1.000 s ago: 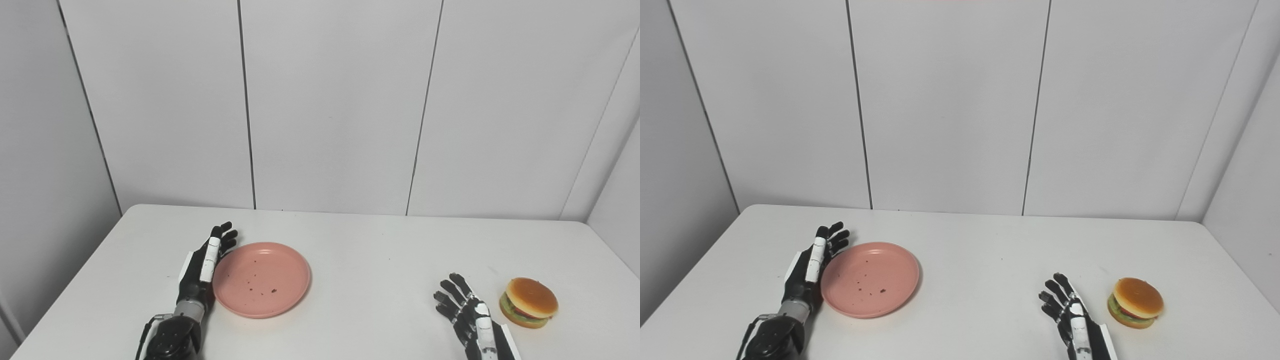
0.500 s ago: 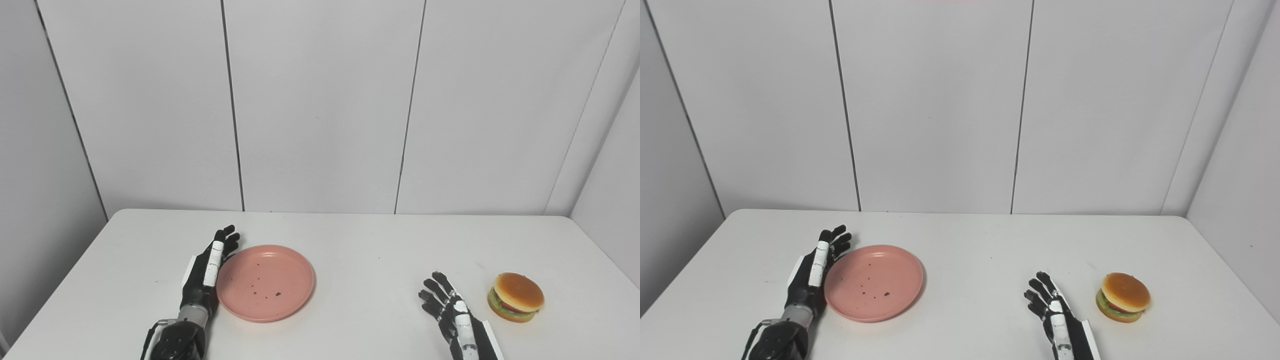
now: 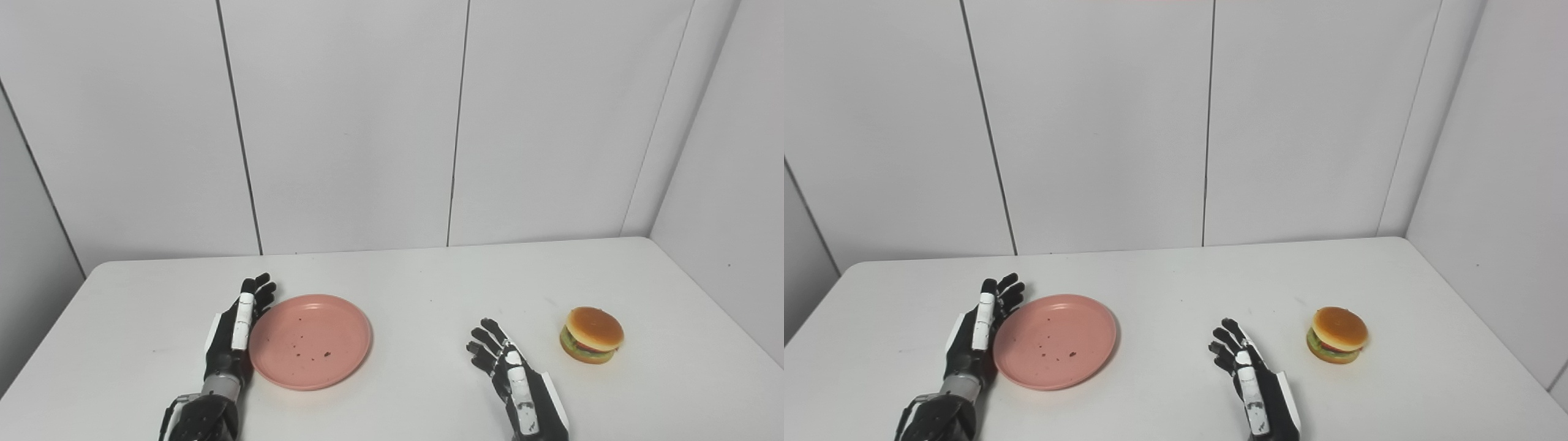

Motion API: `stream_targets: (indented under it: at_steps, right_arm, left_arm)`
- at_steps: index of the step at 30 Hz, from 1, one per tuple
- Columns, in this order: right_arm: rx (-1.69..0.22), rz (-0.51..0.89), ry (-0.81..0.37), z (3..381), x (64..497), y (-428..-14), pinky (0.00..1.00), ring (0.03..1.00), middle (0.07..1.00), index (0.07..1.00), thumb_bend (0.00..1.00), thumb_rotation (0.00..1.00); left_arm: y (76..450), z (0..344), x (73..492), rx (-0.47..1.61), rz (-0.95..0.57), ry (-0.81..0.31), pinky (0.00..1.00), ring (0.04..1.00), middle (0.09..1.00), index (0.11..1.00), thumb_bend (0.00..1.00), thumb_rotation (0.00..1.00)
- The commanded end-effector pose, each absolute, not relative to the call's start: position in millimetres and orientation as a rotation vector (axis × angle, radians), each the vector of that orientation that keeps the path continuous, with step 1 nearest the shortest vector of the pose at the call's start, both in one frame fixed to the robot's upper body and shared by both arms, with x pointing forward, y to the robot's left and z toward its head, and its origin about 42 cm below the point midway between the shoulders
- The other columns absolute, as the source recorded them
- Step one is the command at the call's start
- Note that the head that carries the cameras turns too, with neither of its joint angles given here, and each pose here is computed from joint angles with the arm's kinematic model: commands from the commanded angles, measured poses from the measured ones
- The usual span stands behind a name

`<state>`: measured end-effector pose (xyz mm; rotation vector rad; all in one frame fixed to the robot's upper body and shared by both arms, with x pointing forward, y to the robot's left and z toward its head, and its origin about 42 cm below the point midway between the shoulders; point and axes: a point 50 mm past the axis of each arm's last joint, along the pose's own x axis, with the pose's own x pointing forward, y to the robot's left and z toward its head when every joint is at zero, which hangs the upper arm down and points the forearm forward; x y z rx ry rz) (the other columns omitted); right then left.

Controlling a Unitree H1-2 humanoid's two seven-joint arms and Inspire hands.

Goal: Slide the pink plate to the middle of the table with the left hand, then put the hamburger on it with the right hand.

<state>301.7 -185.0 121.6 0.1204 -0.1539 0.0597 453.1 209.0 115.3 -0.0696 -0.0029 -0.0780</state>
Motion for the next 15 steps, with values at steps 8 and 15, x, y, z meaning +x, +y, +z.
stream_targets:
  at_steps: [8, 15]
  right_arm:
    - [0.152, 0.071, -0.108, 113.1, 297.6, -166.4, 0.88, 0.850, 0.880, 0.896, 0.82, 1.00]
    - [0.158, 0.069, -0.109, 112.3, 299.5, -163.7, 0.88, 0.848, 0.876, 0.892, 0.82, 1.00]
  left_arm:
    - [163.9, 123.3, 450.7, -0.027, -0.142, -0.003, 0.95, 0.898, 0.861, 0.826, 0.87, 0.99]
    - [149.9, 124.5, 445.4, 0.015, -0.173, -0.023, 0.94, 0.896, 0.857, 0.836, 0.85, 1.00]
